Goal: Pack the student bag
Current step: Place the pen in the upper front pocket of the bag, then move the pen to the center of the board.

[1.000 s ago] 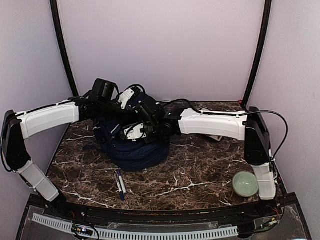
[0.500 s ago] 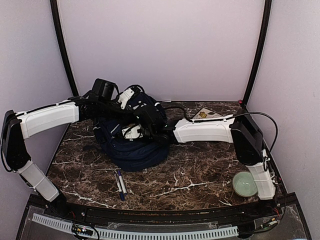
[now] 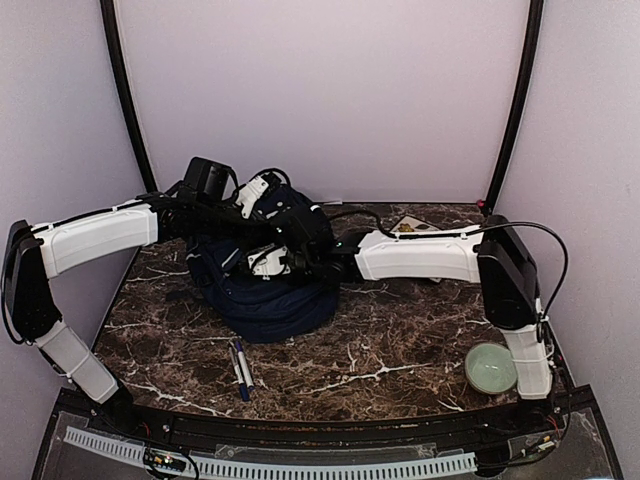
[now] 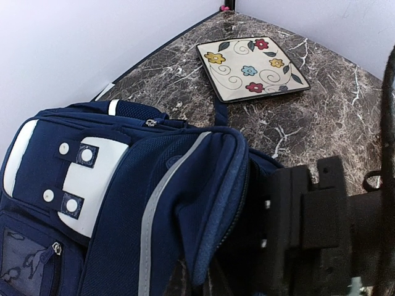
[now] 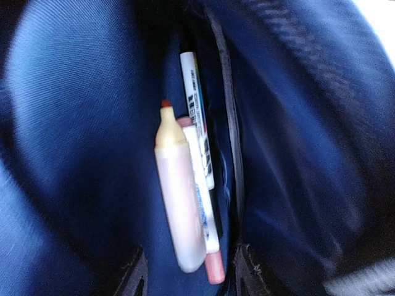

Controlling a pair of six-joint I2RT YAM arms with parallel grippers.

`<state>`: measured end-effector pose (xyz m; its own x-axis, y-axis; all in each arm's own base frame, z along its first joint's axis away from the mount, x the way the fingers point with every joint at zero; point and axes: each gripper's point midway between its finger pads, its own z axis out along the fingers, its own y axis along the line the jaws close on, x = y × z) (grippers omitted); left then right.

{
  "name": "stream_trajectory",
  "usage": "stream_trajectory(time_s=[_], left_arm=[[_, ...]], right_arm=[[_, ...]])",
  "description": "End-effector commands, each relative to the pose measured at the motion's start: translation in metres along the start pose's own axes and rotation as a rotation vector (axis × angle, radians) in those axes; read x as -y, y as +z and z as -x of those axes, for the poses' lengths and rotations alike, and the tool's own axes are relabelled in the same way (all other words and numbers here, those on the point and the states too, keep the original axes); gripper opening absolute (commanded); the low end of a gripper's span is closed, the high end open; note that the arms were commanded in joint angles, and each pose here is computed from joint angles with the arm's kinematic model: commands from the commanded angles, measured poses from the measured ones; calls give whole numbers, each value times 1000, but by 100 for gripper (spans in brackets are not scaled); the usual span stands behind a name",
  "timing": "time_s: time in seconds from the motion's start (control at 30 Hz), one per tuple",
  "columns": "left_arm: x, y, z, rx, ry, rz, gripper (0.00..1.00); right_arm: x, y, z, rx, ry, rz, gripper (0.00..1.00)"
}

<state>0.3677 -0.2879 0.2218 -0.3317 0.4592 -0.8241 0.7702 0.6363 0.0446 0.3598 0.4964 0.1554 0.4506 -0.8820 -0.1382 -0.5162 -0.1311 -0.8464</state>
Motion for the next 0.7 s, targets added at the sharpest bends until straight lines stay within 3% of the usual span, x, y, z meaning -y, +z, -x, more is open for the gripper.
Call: stream_trajectory(time_s=[0.0, 0.3, 0.67], left_arm=[[4, -29, 49, 170, 50, 5, 0], [6, -27, 48, 167, 45, -9, 0], [6, -24, 45, 158, 43, -12, 0]], right_arm=[[11, -46, 17, 40, 97, 58, 49], [-65, -101, 70, 195, 232, 448, 48], [-150, -100, 114, 224, 483, 835, 44]])
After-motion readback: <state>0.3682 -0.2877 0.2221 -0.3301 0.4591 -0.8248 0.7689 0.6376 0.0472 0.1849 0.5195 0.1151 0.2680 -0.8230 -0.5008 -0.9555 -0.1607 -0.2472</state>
